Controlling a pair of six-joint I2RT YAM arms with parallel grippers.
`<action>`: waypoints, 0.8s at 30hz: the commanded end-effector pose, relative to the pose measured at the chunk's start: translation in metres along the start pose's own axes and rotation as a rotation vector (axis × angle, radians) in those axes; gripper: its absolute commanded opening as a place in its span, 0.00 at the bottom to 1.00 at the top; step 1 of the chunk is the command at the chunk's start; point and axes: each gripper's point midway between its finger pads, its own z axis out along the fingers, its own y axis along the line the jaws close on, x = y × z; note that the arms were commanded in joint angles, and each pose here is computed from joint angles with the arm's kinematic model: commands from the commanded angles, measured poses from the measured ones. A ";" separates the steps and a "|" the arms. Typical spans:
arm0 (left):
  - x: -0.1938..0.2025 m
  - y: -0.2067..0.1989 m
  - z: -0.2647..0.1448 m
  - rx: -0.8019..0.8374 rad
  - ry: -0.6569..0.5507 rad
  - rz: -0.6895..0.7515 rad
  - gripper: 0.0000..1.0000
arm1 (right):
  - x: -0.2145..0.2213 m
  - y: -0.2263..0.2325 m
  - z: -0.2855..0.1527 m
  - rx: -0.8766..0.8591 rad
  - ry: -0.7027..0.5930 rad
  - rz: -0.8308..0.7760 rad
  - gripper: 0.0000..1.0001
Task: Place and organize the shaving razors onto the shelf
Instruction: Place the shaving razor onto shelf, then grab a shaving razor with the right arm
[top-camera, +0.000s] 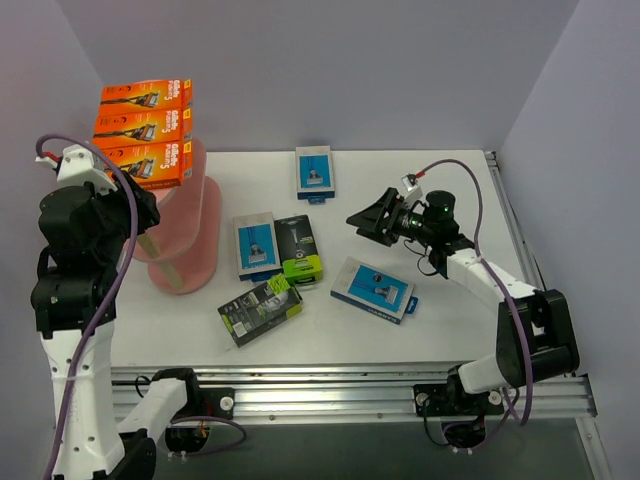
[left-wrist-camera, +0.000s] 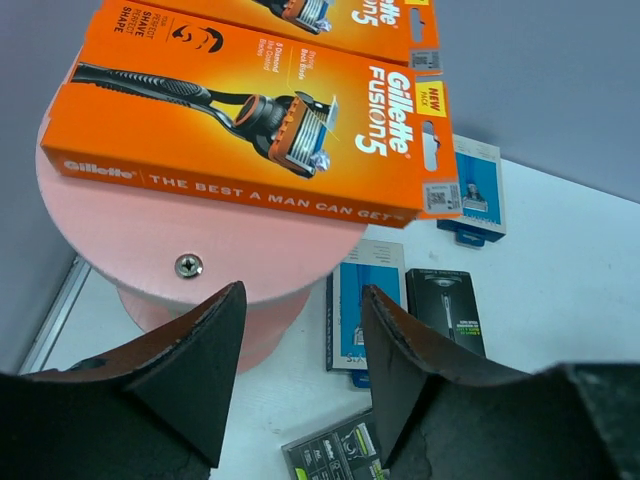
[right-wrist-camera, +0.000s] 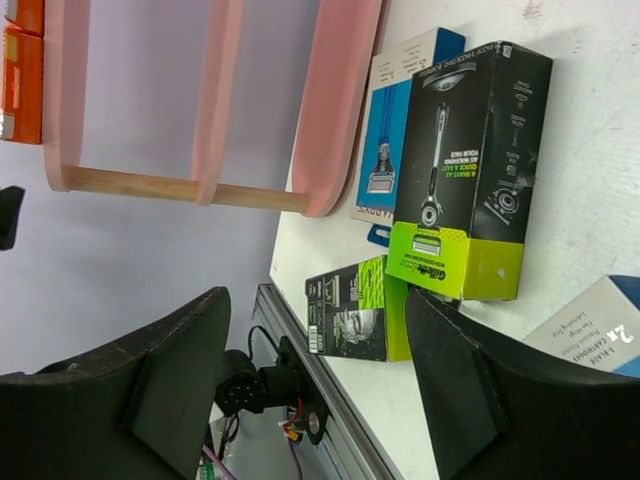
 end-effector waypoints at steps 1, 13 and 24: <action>-0.006 -0.009 -0.017 0.067 -0.046 0.004 0.59 | -0.002 0.011 -0.013 0.013 -0.026 -0.083 0.66; 0.026 -0.019 -0.040 0.183 -0.019 0.020 0.94 | 0.031 -0.053 -0.017 0.213 0.017 -0.049 0.66; 0.069 -0.065 -0.044 0.465 0.052 0.004 0.98 | 0.077 -0.032 0.011 0.234 0.033 -0.013 0.66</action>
